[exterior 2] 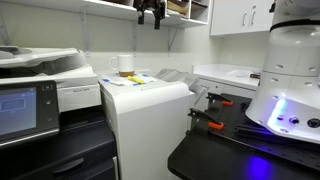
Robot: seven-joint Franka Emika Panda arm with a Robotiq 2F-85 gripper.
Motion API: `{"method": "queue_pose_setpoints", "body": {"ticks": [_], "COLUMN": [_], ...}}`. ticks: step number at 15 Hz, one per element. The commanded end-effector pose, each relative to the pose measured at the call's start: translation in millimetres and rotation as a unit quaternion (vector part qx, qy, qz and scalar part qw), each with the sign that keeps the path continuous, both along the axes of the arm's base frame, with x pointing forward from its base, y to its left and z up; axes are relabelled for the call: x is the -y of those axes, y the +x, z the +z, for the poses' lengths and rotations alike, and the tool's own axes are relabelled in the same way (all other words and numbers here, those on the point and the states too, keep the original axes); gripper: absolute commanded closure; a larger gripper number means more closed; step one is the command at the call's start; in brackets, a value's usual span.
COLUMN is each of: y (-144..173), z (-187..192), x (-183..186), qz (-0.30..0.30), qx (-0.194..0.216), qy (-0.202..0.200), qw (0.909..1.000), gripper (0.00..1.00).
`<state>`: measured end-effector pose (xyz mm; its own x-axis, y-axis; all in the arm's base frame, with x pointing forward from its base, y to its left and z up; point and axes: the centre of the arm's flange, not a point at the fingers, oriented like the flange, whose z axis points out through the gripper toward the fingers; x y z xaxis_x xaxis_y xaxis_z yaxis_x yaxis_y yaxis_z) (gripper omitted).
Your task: Pick up the yellow object and put it in the cup
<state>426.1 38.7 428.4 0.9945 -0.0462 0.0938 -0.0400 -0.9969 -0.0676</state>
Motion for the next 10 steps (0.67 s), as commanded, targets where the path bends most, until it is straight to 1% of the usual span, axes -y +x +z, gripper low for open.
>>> {"method": "queue_pose_setpoints", "body": {"ticks": [1,3,5,6,10], "y": [66,94,116,124,144], "z": [-44,-75,-105,-118,-162], "x": [6,9,8,7,11], "qz": [-0.051,-0.055,-0.059,-0.064,-0.077], "qx": [0.008,0.005,-0.017,-0.027,-0.063], "qy": [0.018,0.007,-0.003,-0.009,-0.007], "qw": [0.9985,0.9985,0.9981,0.9976,0.9951], "gripper": [0.0,0.0,0.0,0.0,0.0]}}
